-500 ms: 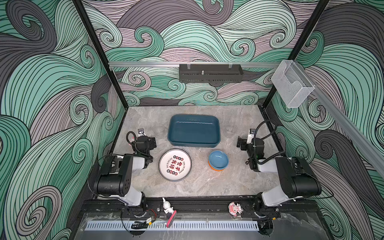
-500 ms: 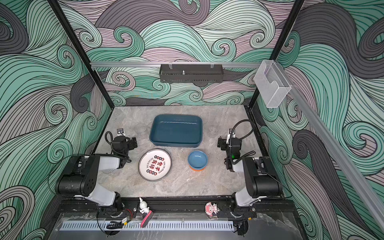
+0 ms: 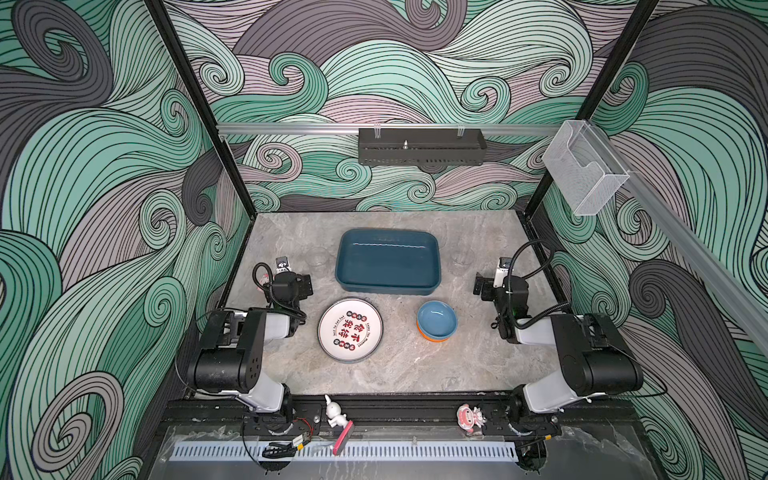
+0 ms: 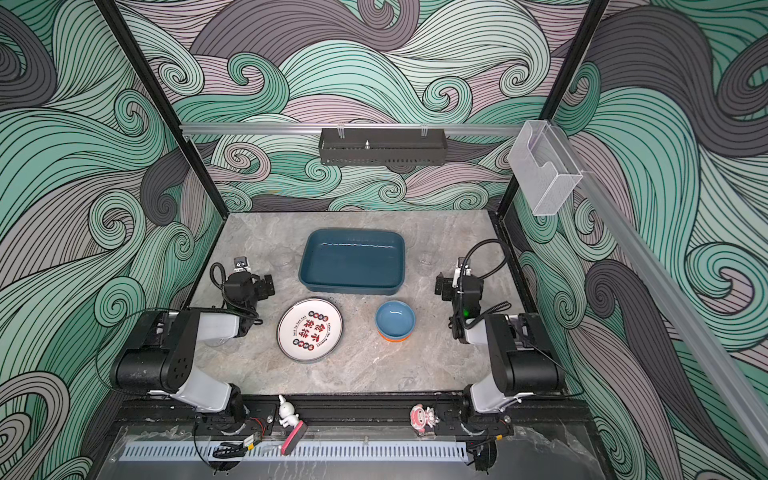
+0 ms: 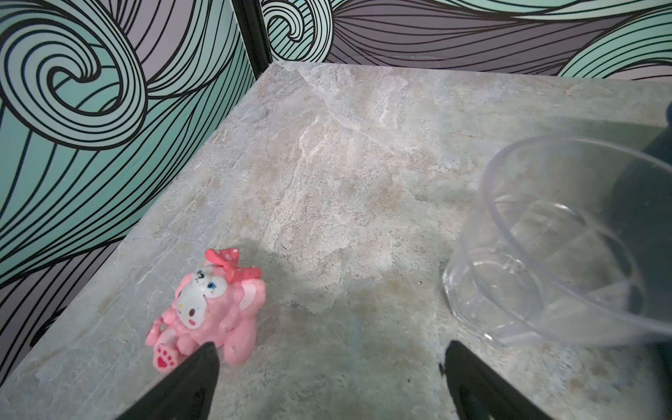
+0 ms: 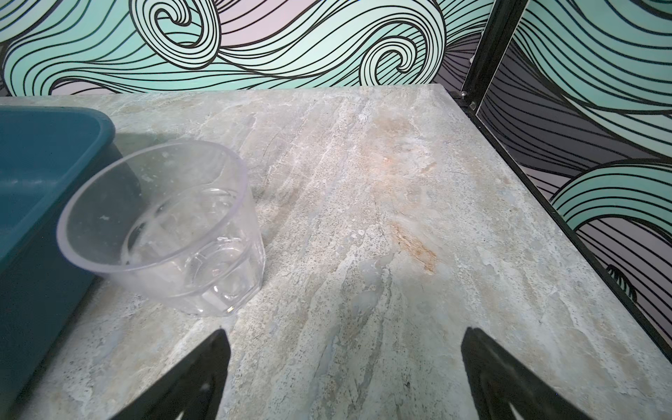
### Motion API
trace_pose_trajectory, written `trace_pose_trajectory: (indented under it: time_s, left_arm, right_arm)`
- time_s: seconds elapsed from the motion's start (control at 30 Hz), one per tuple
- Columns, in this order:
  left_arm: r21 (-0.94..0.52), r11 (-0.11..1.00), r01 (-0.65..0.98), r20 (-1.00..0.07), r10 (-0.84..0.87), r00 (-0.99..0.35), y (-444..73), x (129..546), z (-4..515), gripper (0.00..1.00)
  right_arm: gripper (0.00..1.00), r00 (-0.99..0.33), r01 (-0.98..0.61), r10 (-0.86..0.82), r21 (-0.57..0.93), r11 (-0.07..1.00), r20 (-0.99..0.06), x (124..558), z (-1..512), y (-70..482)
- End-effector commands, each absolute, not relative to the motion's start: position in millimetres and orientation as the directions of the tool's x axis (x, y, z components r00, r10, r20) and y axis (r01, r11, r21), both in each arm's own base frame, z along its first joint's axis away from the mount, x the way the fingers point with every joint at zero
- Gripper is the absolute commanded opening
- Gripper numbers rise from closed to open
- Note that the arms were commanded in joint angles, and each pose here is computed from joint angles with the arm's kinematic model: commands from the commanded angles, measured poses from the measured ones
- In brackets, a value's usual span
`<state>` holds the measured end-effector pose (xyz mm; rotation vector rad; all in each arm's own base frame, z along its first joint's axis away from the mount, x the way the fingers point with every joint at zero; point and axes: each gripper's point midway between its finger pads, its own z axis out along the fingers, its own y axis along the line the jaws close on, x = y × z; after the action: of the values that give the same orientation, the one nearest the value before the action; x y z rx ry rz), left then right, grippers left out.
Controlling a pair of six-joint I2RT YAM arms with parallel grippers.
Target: Place the mixed dishes into the plastic bin
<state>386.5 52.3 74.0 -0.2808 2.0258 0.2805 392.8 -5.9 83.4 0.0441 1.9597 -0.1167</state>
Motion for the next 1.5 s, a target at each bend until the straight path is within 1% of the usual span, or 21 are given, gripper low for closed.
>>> trace_pose_trajectory:
  time_s: [0.0, 0.7, 0.77, 0.9, 0.93, 0.97, 1.07, 1.13, 1.17, 1.23, 1.27, 1.33, 1.37, 1.4, 1.43, 1.47]
  left_arm:
    - [0.071, 0.945, -0.319, -0.908, -0.072, -0.414, 54, 391, 87, 0.99]
    - [0.063, 0.947, -0.314, -0.909, -0.076, -0.410, 53, 391, 88, 0.99]
    - [0.077, 0.935, -0.346, -0.914, -0.072, -0.398, 59, 390, 94, 0.99]
    - [0.096, 0.904, -0.416, -0.883, -0.116, -0.456, 70, 388, 112, 0.99]
    - [0.090, 0.900, -0.427, -0.892, -0.118, -0.436, 72, 387, 126, 0.99]
    - [0.090, 0.890, -0.446, -0.893, -0.126, -0.433, 75, 386, 133, 0.99]
    - [0.076, 0.871, -0.486, -0.883, -0.168, -0.438, 79, 383, 151, 0.99]
    - [0.045, 0.864, -0.501, -0.877, -0.207, -0.435, 79, 382, 164, 0.99]
    - [0.009, 0.861, -0.508, -0.873, -0.241, -0.423, 77, 382, 173, 0.99]
    - [-0.099, 0.822, -0.561, -0.854, -0.359, -0.375, 76, 377, 186, 0.98]
    - [-0.156, 0.802, -0.576, -0.833, -0.420, -0.360, 73, 375, 191, 0.99]
    - [-0.260, 0.793, -0.552, -0.785, -0.506, -0.358, 61, 373, 195, 0.99]
    - [-0.302, 0.787, -0.538, -0.760, -0.539, -0.363, 55, 372, 198, 0.99]
    - [-0.335, 0.791, -0.512, -0.736, -0.559, -0.383, 47, 370, 200, 0.99]
    - [-0.357, 0.799, -0.483, -0.717, -0.566, -0.407, 39, 368, 200, 0.98]
    - [-0.383, 0.800, -0.462, -0.691, -0.580, -0.432, 30, 364, 200, 0.95]
  right_arm:
    - [0.99, -0.359, 0.080, -0.030, -0.063, 0.995, -0.933, 397, 92, -6]
    - [0.99, -0.358, 0.082, -0.029, -0.063, 0.995, -0.933, 396, 92, -6]
    - [0.99, -0.339, 0.096, -0.026, -0.062, 0.993, -0.940, 398, 102, -8]
    - [0.99, -0.393, 0.092, -0.028, -0.070, 0.993, -0.919, 399, 133, -7]
    - [0.99, -0.388, 0.103, -0.008, -0.052, 0.993, -0.921, 400, 142, -8]
    - [0.99, -0.374, 0.116, 0.026, -0.019, 0.993, -0.927, 401, 155, -8]
    - [0.99, -0.329, 0.037, 0.084, 0.076, 0.996, -0.941, 403, 186, 10]
    - [0.99, -0.321, 0.039, 0.145, 0.140, 0.989, -0.936, 403, 205, 14]
    - [0.99, -0.313, 0.067, 0.201, 0.190, 0.980, -0.928, 402, 214, 12]
    - [0.99, -0.317, 0.113, 0.310, 0.289, 0.951, -0.896, 400, 228, 10]
    - [0.99, -0.325, 0.127, 0.380, 0.358, 0.925, -0.866, 398, 232, 12]
    - [0.99, -0.348, 0.237, 0.568, 0.516, 0.823, -0.746, 388, 225, 8]
    - [1.00, -0.346, 0.263, 0.649, 0.594, 0.760, -0.678, 386, 221, 8]
    - [0.99, -0.375, 0.178, 0.665, 0.654, 0.735, -0.646, 391, 226, 22]
    - [0.91, -0.406, 0.108, 0.660, 0.684, 0.722, -0.632, 396, 232, 35]
    - [0.84, -0.454, 0.067, 0.648, 0.702, 0.709, -0.612, 399, 237, 47]
